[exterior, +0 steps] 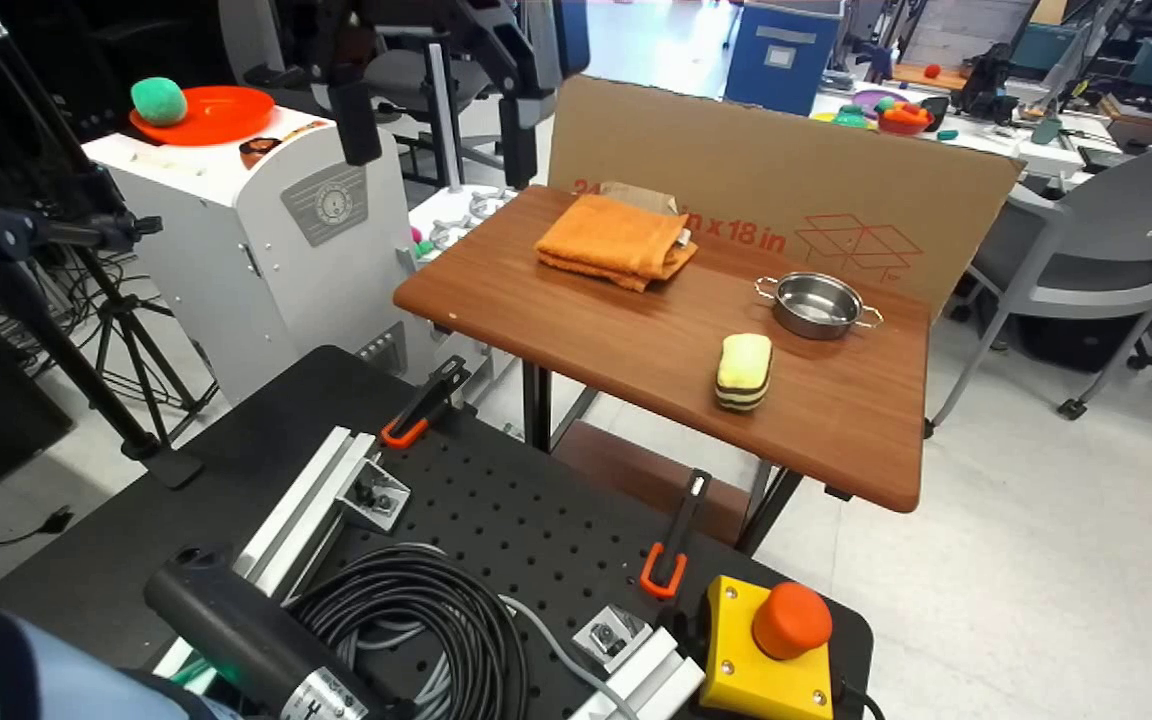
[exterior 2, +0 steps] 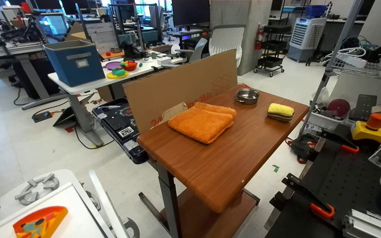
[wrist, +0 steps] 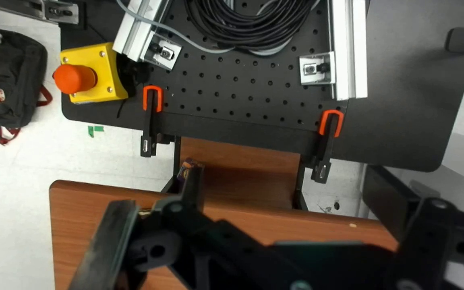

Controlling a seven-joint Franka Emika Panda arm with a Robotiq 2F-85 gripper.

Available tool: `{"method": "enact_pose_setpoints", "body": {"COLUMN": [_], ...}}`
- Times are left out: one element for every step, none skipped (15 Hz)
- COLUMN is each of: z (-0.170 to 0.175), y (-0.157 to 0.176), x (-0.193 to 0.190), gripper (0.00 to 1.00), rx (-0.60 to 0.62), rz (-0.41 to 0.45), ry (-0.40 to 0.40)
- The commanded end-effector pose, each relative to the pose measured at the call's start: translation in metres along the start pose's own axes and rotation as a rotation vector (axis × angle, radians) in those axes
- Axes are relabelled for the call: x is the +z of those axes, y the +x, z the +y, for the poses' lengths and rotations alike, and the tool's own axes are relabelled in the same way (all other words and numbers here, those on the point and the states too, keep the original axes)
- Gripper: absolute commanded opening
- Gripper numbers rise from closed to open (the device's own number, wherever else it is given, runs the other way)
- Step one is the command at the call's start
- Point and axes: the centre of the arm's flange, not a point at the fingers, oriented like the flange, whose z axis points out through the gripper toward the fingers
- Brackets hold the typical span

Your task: Put the brown object in the pot

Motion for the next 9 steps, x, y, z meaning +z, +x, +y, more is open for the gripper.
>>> {"method": "enact_pose_setpoints", "body": {"z": [0.032, 0.048, 0.059, 0.072, 0.082, 0.095, 0.103, 0.113, 0.118], "y": [0.043, 0.059, 0.07, 0.083, 0.093, 0.104, 0.112, 0.122, 0.131], "x": [0.017, 0.024, 0.03, 0.042, 0.049, 0.061, 0.07, 0.084, 0.094], "gripper": [1.0, 1.0, 1.0, 1.0, 1.0, 1.0, 1.0, 1.0, 1.0], "rx": [0.039, 0.055, 0.07, 0.085, 0.098, 0.104, 0.115, 0.125, 0.13], "rz": [0.064, 0.088, 0.105, 0.122, 0.135, 0.139, 0.148, 0.144, 0.137], "ry": [-0.008, -0.013, -0.01, -0.021, -0.03, -0.041, -0.044, -0.043, -0.048]}}
